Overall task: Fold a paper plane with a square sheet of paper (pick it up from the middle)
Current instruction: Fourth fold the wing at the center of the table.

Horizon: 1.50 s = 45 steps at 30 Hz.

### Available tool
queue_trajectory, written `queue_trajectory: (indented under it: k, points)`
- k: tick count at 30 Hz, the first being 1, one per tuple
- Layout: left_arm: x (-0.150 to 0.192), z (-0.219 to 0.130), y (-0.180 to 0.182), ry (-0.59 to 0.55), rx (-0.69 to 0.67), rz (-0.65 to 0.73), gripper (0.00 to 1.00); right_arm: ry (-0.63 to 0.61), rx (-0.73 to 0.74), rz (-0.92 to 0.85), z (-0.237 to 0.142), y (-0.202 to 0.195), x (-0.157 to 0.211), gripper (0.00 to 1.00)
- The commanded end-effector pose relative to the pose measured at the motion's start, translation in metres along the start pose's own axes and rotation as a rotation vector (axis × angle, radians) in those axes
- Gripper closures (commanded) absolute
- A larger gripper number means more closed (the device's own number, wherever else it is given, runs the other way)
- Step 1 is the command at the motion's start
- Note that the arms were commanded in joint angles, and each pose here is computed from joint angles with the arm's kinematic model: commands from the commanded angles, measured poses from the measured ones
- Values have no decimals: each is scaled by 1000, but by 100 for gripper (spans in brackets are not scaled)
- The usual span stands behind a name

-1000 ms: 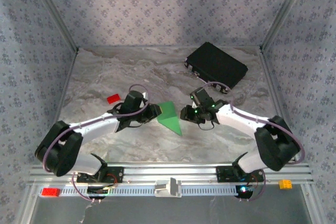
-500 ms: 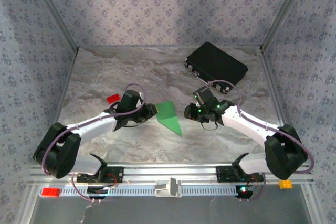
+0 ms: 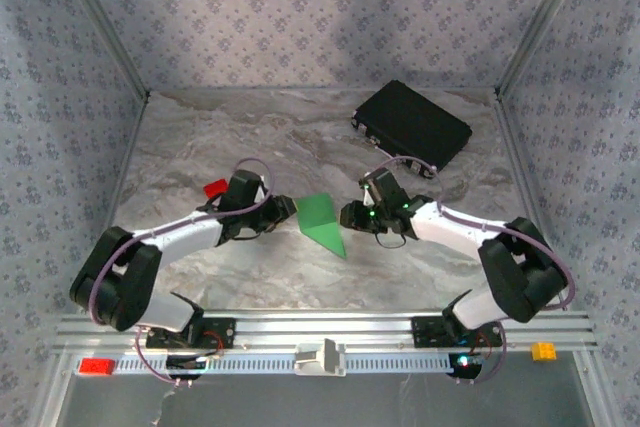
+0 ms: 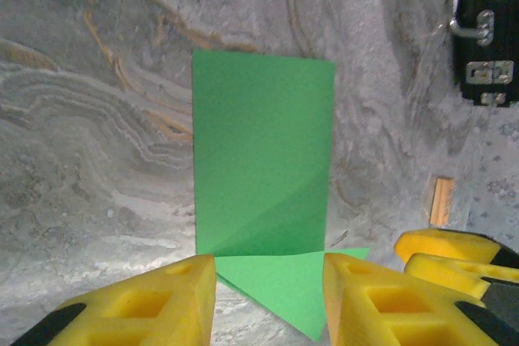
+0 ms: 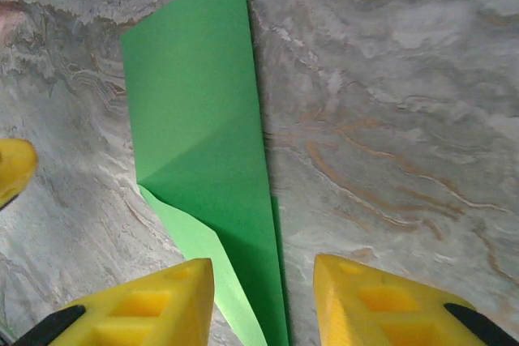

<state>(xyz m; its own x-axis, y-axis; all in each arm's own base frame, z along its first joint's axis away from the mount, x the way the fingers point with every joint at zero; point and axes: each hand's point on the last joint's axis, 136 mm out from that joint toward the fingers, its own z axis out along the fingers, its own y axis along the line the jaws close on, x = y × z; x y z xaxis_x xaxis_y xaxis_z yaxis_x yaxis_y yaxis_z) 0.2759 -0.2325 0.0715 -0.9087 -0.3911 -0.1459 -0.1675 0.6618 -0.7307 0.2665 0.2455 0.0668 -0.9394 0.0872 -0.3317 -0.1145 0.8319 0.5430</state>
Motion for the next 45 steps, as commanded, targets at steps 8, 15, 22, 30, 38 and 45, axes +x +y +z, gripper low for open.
queue_trajectory:
  k: [8, 15, 22, 30, 38, 45]
  points:
    - [-3, 9, -4, 13, 45, -22, 60, 87, -89, -39, 26, 11, 12, 62]
    - [-4, 10, -1, 12, 36, -35, 60, 117, -110, -37, 36, 12, 17, 64]
    - [-2, 12, -1, 30, 39, -51, 60, 115, -122, -40, 37, 12, 18, 69]
    - [-1, 20, -1, 57, 46, -61, 61, 119, -111, -43, 38, 8, 19, 78]
    - [-3, 27, -13, 87, 83, -55, 54, 90, -133, -31, 30, 5, 15, 89]
    - [-7, 32, -25, 102, 123, -52, 48, 83, -167, -21, 27, 5, 14, 90]
